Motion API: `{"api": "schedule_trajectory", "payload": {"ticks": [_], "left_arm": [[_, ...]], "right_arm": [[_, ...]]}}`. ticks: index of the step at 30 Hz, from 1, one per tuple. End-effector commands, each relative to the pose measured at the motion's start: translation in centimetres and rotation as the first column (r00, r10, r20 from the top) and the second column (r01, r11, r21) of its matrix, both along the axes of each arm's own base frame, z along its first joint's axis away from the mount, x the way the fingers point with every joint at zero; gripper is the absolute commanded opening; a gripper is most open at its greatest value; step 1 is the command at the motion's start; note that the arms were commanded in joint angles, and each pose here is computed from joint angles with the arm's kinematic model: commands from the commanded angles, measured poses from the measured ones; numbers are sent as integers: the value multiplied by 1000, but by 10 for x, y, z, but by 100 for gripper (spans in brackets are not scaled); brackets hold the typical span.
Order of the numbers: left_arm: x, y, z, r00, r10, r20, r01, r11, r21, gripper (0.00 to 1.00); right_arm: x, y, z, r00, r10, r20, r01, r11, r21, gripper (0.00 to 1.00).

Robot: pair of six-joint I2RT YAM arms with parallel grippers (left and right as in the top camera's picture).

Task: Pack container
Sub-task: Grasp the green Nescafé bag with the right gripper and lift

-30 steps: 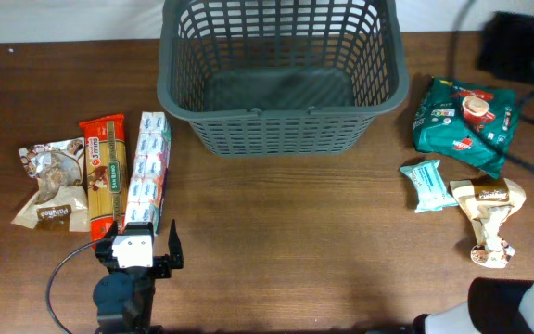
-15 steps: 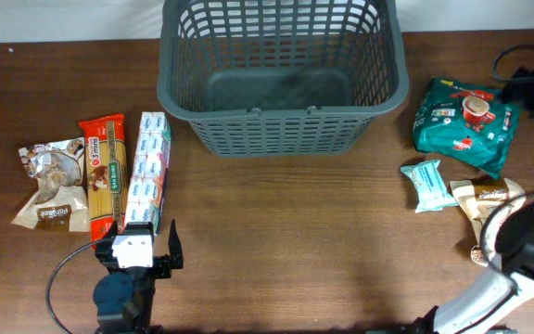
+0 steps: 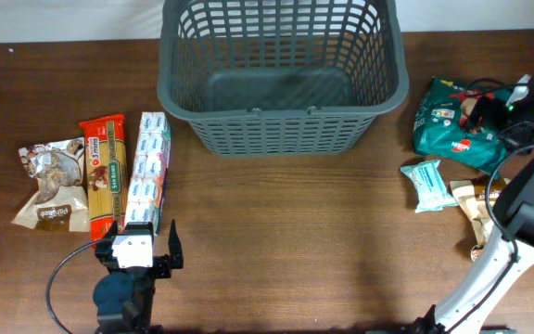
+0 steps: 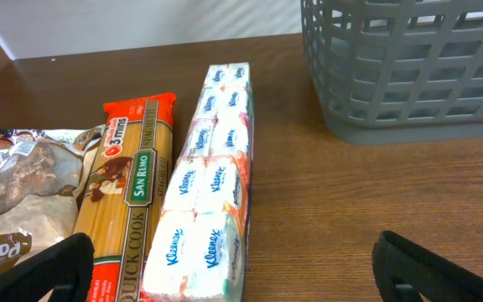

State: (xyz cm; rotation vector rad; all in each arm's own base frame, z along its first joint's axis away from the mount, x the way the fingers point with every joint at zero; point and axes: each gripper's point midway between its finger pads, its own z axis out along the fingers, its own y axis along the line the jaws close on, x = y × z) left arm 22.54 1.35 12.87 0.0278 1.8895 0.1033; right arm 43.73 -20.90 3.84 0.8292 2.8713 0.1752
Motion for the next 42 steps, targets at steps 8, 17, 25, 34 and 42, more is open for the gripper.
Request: {"api": "schedule_trajectory", "payload": {"ticks": [8,17,25,34,42], "left_arm": [[0,-3,0,1000,-17,5,17,1000,6,99],[0,-3,0,1000,-17,4,17,1000,6,99],[0,-3,0,1000,-17,4,17,1000,6,99],[0,-3,0,1000,-17,4,17,1000,6,99],[0,-3,0,1000,-17,4,17,1000,6,99]], "right_arm": [[-6,22,-73,997,22,-74,-9,985,171,28],[2,28,-55,999,-22,-24,28,965,259,4],[37,15,77,974,-21,227,-25,980,198,4],[27,23,294,800,40,598,-30,999,-27,4],[-37,102,452,521,216,826,-120,976,-180,4]]}}
